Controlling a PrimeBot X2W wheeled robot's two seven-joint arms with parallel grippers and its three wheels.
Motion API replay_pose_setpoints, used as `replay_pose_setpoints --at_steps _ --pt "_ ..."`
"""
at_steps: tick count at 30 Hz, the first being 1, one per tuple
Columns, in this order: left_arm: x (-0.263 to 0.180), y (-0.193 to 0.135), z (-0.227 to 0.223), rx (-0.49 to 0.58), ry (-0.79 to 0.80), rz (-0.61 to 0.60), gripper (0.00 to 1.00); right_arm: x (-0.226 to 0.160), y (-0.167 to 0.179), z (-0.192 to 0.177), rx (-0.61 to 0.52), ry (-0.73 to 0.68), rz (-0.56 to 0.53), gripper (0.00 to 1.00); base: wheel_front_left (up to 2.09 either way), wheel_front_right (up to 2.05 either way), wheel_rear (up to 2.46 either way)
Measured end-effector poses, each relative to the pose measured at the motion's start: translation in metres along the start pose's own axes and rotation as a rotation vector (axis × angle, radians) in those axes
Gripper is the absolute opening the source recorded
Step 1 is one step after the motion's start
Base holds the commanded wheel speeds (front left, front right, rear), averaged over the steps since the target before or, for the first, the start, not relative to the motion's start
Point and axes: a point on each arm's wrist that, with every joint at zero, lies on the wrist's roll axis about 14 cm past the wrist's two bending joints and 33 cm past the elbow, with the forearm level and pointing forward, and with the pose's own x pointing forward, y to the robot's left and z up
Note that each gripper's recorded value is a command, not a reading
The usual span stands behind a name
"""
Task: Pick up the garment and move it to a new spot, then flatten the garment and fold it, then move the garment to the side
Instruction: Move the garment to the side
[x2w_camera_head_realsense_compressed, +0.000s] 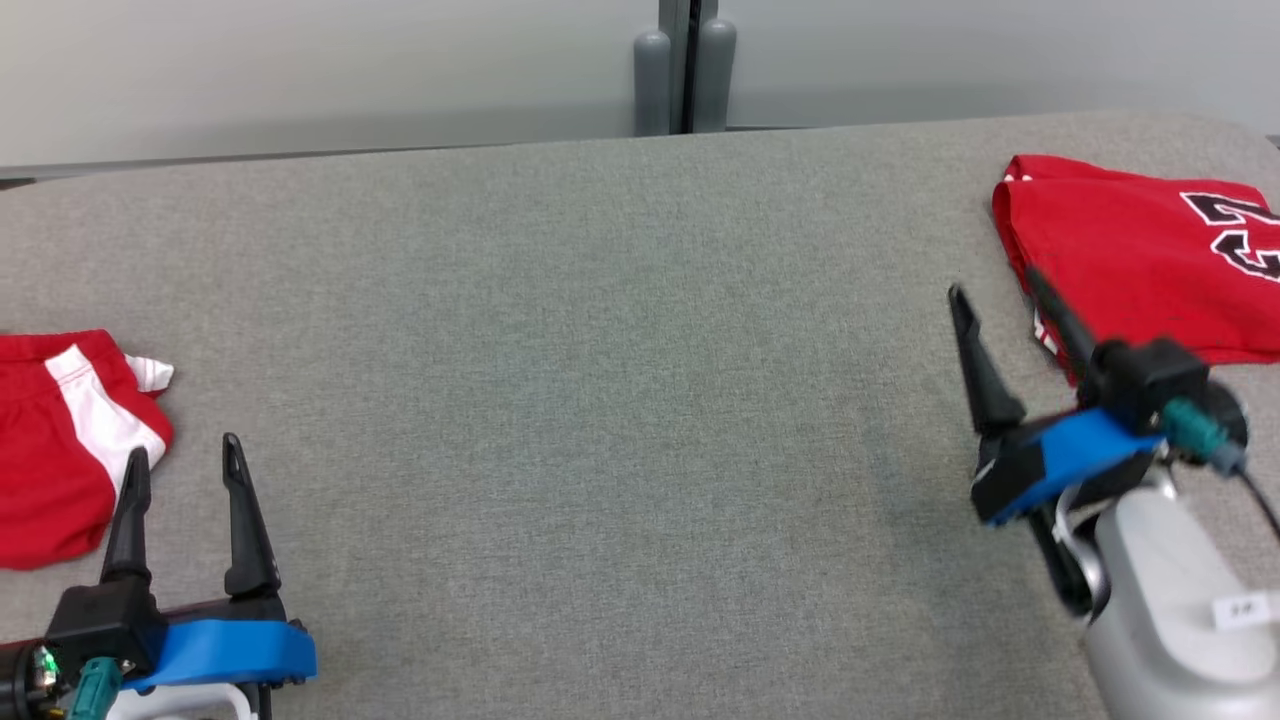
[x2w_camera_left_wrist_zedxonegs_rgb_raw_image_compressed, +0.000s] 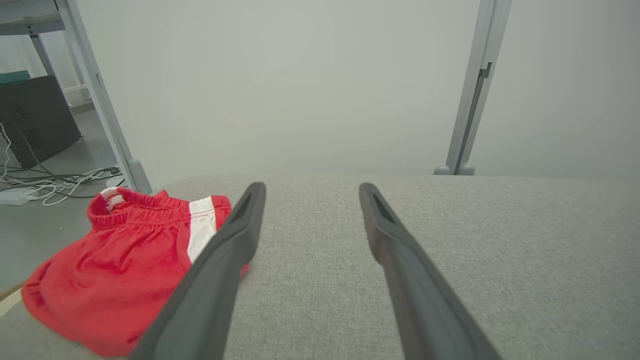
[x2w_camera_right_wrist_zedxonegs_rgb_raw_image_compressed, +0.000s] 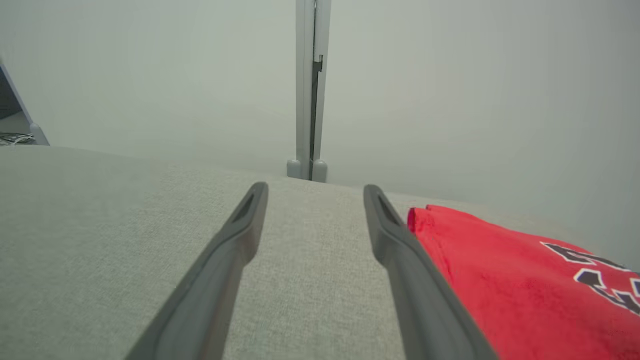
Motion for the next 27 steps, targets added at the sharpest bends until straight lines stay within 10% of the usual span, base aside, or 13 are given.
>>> replay_pose_setpoints --at_steps 27 --pt "-0.065 -0.003 -0.021 -0.046 0.085 -0.016 1.00 -0.118 0.040 -0.046 0.173 0.096 -0.075 1.00 0.00 0.00 0.00"
